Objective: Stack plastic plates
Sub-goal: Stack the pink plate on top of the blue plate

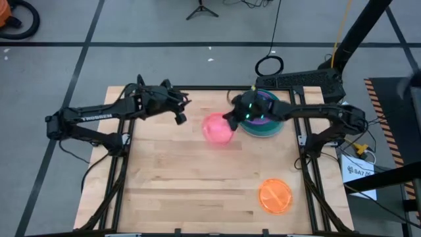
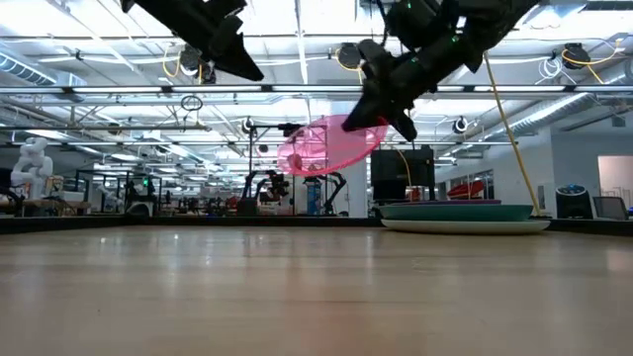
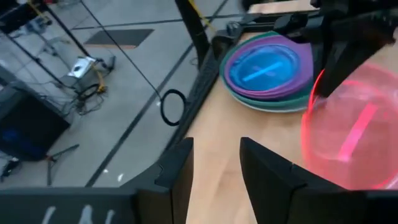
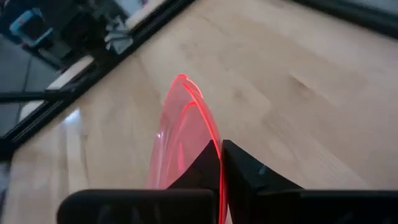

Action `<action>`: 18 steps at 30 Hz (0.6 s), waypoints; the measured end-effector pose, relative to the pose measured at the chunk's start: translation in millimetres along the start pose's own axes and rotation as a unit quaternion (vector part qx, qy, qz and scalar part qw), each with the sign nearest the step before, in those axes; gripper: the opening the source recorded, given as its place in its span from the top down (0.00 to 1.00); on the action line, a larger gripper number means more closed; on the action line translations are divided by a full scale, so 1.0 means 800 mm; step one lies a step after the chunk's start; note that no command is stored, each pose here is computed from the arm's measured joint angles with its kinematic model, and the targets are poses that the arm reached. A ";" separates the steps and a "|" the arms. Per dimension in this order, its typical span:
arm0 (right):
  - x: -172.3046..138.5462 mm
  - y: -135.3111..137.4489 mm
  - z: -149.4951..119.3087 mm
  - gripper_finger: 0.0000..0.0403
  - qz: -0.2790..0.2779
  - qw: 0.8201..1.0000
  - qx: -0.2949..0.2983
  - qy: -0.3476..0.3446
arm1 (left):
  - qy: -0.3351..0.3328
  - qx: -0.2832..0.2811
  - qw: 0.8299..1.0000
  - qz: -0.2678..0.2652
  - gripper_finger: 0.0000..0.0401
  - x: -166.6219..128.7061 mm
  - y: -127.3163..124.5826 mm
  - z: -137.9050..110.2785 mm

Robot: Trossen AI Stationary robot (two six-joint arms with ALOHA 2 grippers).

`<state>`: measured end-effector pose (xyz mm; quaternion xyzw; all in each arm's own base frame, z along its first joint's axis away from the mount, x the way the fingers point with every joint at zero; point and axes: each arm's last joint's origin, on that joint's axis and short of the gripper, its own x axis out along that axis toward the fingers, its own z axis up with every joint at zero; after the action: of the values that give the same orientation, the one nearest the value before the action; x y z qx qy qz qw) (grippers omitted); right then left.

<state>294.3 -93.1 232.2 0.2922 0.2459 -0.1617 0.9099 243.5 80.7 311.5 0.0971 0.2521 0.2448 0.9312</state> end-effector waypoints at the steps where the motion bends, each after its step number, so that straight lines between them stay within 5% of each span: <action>1: -0.005 -0.011 0.006 1.00 0.016 1.000 0.004 0.011 | -0.001 -0.001 1.000 0.006 0.66 0.000 0.005 0.000; 8: -0.063 -0.107 0.057 1.00 0.075 0.992 0.068 0.071 | 0.006 -0.012 1.000 0.023 0.66 0.003 0.022 -0.004; 18: -0.118 -0.192 0.058 1.00 -0.103 0.980 0.137 0.103 | 0.005 -0.013 1.000 0.021 0.66 0.005 0.026 -0.005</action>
<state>165.0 -226.4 246.8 0.4021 0.3432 -0.2556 0.8095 235.5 101.1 312.6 0.0893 0.2517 0.2679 0.9257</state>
